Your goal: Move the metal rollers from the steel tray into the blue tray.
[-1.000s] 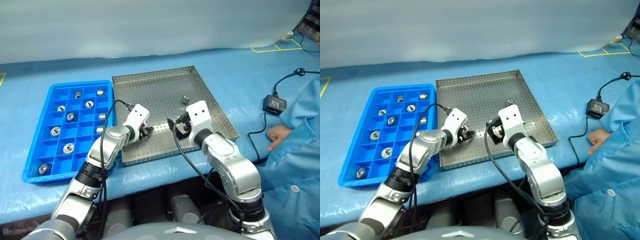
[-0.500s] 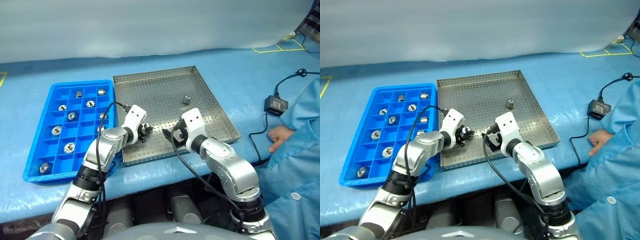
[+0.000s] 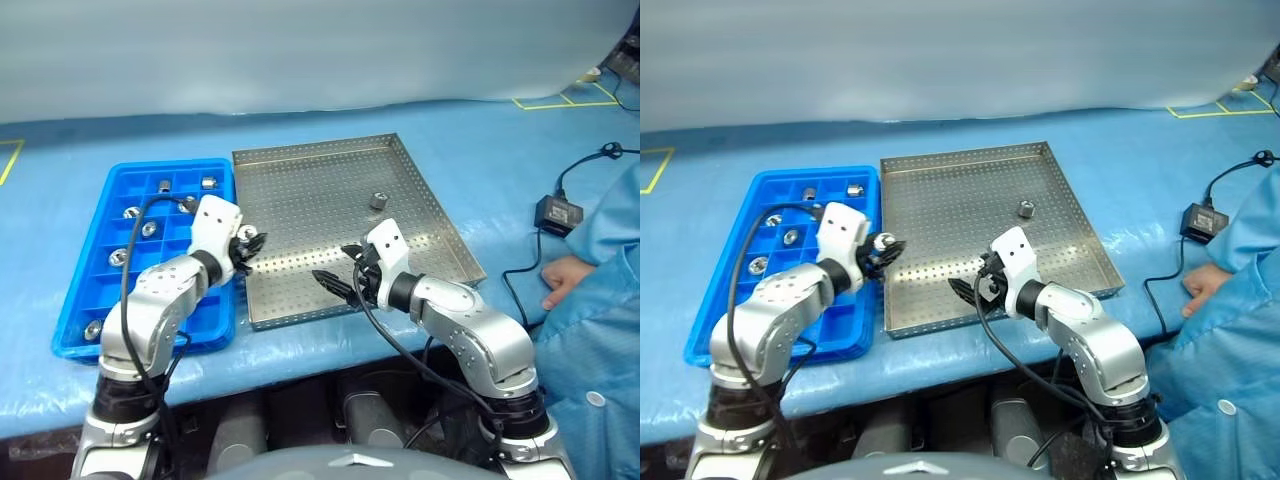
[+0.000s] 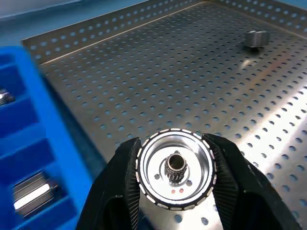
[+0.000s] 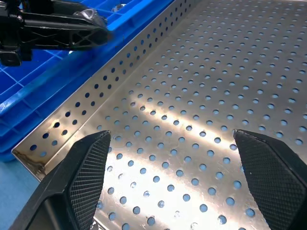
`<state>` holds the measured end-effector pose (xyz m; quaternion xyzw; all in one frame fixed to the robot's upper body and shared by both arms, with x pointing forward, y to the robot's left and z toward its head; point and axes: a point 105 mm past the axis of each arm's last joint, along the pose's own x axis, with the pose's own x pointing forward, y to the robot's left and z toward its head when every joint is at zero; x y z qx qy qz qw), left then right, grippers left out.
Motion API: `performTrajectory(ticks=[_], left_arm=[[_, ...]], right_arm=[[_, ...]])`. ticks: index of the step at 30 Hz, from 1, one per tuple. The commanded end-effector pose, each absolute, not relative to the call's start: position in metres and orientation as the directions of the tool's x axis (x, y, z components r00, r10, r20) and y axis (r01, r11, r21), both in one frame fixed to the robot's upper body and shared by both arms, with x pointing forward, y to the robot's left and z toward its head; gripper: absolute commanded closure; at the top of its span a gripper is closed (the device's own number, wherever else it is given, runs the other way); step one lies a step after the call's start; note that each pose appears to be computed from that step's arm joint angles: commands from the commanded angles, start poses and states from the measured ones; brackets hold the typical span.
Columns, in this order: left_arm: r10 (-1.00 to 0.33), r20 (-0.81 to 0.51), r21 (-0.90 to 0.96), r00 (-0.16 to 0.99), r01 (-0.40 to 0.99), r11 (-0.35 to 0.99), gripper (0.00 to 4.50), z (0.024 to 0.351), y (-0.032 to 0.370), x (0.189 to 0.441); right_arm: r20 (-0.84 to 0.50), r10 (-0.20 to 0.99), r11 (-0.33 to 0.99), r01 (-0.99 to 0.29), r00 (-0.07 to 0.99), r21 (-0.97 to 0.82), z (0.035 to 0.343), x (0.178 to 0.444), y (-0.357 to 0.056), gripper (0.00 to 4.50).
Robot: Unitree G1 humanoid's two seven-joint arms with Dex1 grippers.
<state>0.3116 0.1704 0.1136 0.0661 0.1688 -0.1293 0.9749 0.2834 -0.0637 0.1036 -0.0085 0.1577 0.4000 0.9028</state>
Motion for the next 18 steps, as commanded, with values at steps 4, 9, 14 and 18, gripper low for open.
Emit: performTrajectory(ticks=[4, 9, 14, 18], left_arm=[[-0.028, -0.311, 0.104, 0.95, 0.064, 0.993, 2.77, 0.123, 0.206, 0.305], [0.001, -0.334, 0.087, 0.943, 0.03, 0.996, 2.77, 0.113, 0.205, 0.313], [0.032, -0.344, 0.107, 0.938, 0.006, 0.994, 2.77, 0.106, 0.204, 0.322], [0.062, -0.325, 0.111, 0.944, -0.027, 0.993, 2.77, 0.108, 0.207, 0.325]], right_arm=[[-0.258, 0.753, 0.644, -0.759, 0.606, 0.098, 0.113, 0.284, -0.054, 0.16], [-0.258, 0.757, 0.638, -0.765, 0.6, 0.092, 0.113, 0.282, -0.051, 0.16], [-0.258, 0.745, 0.65, -0.755, 0.615, 0.079, 0.114, 0.283, -0.054, 0.16], [-0.255, 0.733, 0.664, -0.744, 0.631, 0.067, 0.116, 0.283, -0.058, 0.16]])
